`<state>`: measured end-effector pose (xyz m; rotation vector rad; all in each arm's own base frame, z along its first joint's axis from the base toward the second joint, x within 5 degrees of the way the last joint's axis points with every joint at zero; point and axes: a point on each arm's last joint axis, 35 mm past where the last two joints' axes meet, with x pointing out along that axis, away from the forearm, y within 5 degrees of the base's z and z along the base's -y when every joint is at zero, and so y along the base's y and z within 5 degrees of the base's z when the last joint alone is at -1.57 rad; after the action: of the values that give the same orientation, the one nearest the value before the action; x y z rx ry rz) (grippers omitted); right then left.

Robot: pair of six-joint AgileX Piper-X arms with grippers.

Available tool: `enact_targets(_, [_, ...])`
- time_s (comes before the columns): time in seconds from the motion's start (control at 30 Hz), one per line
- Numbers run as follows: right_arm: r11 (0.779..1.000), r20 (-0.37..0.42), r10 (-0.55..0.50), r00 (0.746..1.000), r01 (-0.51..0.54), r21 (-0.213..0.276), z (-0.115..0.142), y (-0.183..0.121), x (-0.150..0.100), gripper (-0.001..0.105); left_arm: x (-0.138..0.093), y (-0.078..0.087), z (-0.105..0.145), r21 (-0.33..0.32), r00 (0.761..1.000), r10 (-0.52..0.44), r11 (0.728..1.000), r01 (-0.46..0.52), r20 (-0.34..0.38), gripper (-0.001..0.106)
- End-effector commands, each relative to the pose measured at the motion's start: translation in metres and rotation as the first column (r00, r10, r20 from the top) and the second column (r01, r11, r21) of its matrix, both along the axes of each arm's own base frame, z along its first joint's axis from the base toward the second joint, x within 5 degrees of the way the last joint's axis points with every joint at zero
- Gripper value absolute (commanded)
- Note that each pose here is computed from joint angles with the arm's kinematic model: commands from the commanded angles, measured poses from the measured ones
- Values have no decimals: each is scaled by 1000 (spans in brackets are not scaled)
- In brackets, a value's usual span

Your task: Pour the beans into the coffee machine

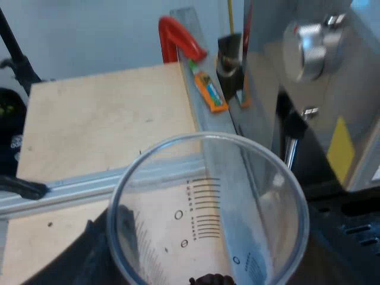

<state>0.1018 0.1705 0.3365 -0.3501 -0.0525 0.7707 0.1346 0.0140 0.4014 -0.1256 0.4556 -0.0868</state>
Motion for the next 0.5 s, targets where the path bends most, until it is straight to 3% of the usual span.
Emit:
enact_targets(0.03, [1000,44,-8,999,7,10,15,-1,0,73,-7,-1,14,9,1000,4,1000,-5,29,13])
enact_targets(0.17, [999,69,-15,998,12,52,34,-2,-1,73,-14,-9,36,19,995,-50,999,48,83,13])
enact_targets(0.33, [998,133,-27,991,19,64,53,-4,-1,73,-23,-19,56,28,982,-132,991,129,139,13])
enact_targets(0.5, [964,168,-222,960,190,188,69,-13,0,73,-22,-26,69,38,970,-179,984,175,167,13])
